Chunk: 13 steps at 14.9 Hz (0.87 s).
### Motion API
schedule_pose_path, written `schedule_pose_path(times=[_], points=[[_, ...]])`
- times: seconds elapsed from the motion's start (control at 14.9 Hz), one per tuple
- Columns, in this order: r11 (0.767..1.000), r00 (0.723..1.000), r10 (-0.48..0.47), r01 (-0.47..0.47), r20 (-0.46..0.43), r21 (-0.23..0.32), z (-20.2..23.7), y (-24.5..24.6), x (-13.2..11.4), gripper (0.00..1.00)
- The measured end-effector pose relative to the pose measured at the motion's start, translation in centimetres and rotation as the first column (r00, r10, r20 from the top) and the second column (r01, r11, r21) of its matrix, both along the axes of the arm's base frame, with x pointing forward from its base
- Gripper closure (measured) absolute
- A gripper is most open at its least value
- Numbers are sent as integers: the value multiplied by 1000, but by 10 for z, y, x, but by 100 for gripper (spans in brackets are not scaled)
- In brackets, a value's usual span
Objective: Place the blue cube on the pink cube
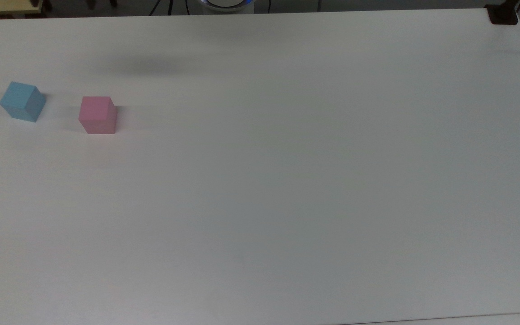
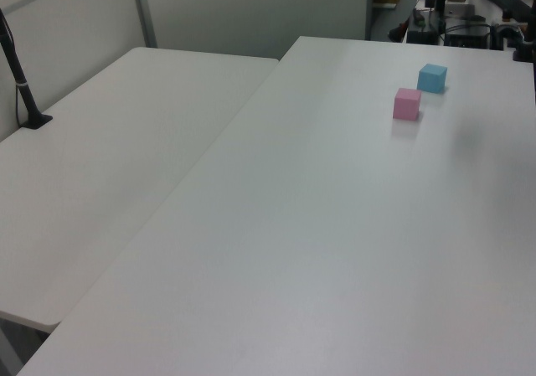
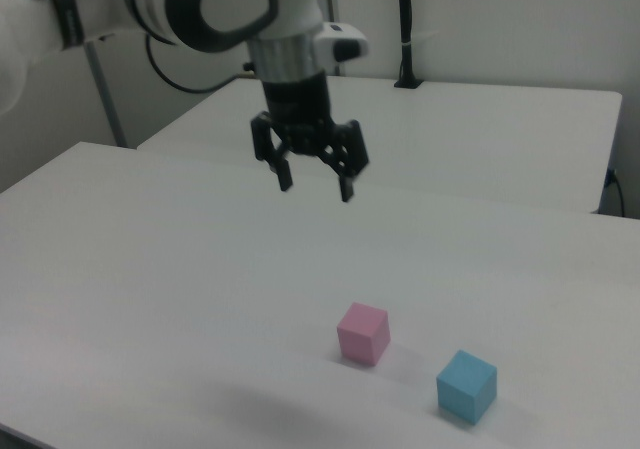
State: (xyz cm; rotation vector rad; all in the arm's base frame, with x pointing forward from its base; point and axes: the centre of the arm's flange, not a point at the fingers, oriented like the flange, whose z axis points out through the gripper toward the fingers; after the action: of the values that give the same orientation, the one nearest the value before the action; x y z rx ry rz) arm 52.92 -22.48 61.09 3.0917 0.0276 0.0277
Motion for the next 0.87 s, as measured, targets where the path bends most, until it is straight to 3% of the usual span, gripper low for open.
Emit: schedule_pose_path(times=[0.2, 0.61, 0.87], points=[[1000, 1000, 12, -12, -28, -2, -24, -45, -7, 0], [992, 993, -117, 115, -31, -45, -109, -138, -6, 0], [987, 988, -152, 151, -19, -61, -168, -163, 7, 0]])
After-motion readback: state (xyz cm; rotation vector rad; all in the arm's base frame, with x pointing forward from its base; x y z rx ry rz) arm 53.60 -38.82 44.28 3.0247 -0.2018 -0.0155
